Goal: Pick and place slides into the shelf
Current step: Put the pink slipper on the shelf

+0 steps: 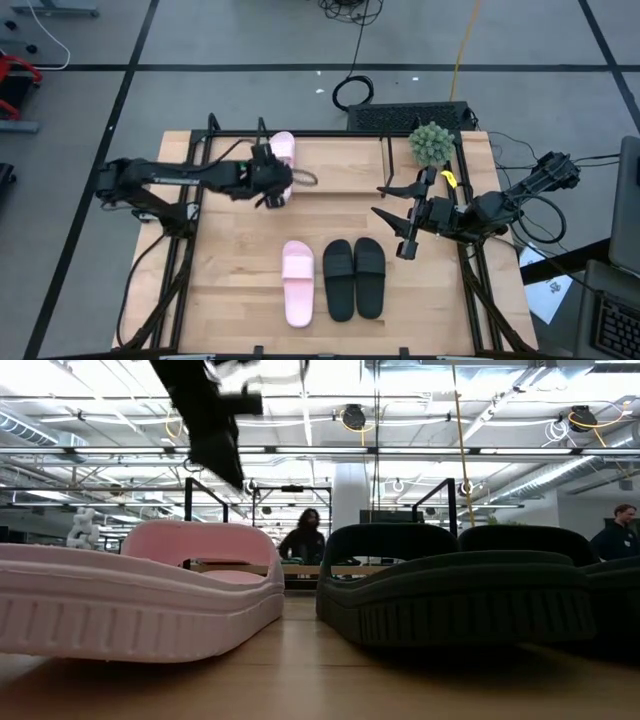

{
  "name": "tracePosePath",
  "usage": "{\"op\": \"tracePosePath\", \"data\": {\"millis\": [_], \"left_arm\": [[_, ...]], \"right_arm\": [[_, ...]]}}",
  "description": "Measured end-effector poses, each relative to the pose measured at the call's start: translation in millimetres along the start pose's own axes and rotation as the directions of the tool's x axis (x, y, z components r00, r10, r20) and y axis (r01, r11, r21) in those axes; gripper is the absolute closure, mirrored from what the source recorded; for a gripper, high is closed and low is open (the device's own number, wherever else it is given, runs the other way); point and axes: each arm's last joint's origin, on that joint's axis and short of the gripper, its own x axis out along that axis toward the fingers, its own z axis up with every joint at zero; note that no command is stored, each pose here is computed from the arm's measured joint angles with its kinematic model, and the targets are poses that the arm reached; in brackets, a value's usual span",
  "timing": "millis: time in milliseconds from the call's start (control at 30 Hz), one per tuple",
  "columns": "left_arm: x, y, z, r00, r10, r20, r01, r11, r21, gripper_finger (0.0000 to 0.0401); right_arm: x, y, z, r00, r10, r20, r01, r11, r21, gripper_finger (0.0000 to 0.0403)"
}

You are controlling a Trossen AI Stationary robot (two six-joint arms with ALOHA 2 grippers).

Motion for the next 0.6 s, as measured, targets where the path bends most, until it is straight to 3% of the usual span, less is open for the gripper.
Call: {"op": "tracePosePath", "data": {"millis": [333,433,600], "left_arm": [[-103,-40,38,0.959,-0.103,0.264,0.086,0.993,0.078,0.0162],[-125,-55,48,0.952,-0.153,0.264,0.121,0.984,0.133,0.0162],[-146,-89,63,0.943,-0.262,0.207,0.254,0.965,0.064,0.0162]], "right_arm": [[0,0,0,1.000,0.005,0.002,-0.005,1.000,0.007,0.0227],[0,1,0,0.999,0.030,0.012,-0.030,1.000,0.010,0.0227],[-2,5,0,0.996,0.093,0.018,-0.094,0.995,0.036,0.0227]]}}
